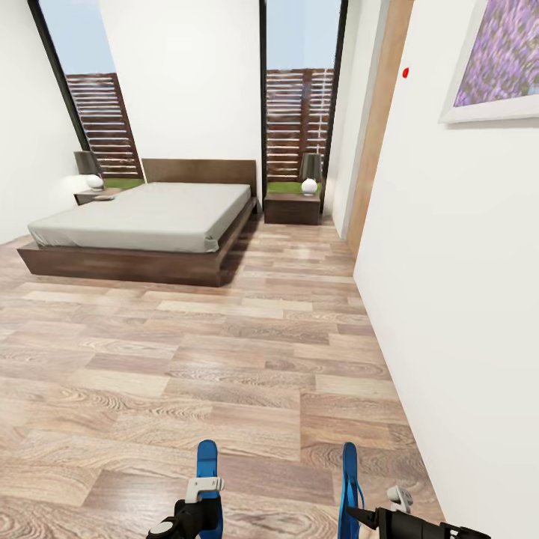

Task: In the bedroom, move the book from the bed onto either nightstand, and place the two sandals side by side next to the bed.

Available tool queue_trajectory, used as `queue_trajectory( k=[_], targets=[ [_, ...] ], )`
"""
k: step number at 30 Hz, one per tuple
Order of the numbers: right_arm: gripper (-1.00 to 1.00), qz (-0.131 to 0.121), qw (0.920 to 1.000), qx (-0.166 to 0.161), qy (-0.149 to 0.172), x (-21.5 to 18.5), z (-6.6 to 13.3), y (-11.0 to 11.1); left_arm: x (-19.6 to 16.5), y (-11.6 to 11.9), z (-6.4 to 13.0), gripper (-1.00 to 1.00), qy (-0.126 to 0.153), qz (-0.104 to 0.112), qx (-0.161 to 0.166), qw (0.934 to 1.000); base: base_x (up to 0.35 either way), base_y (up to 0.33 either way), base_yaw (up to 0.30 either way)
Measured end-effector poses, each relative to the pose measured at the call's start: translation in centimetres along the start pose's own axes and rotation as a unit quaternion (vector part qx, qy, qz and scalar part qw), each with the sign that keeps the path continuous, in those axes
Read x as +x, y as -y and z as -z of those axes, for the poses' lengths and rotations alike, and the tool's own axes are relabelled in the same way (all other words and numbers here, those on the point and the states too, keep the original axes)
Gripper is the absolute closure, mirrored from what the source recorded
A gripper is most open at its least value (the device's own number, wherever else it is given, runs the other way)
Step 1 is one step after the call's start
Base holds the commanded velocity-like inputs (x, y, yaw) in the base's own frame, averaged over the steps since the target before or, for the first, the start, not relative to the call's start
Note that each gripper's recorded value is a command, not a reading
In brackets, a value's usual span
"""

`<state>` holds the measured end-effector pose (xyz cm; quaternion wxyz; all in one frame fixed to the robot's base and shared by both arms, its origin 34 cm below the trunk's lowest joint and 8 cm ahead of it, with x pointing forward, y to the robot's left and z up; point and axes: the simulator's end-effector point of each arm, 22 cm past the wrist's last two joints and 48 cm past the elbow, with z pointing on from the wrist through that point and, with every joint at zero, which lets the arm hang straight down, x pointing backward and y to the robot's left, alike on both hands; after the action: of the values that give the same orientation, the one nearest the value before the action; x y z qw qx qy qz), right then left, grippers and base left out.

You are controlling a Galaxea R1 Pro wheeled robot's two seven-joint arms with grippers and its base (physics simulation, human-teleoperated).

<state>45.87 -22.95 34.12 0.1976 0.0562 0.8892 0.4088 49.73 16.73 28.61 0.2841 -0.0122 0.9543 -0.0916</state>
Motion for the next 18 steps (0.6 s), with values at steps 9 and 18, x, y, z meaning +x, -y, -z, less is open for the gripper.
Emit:
queue_trajectory(
  k=[9, 18],
  targets=[
    [1.00, 0.000, 1.0000, 0.000, 0.000, -1.0, 1.0, -1.5, -1.4, 0.3, 1.4, 1.00, 0.000, 0.000, 0.000, 1.0000, 0.000, 0.000, 0.000],
    [1.00, 0.000, 1.0000, 0.000, 0.000, -2.0, 2.0, -2.9, -2.8, 0.7, 2.7, 1.00, 0.000, 0.000, 0.000, 1.0000, 0.000, 0.000, 0.000]
  ],
)
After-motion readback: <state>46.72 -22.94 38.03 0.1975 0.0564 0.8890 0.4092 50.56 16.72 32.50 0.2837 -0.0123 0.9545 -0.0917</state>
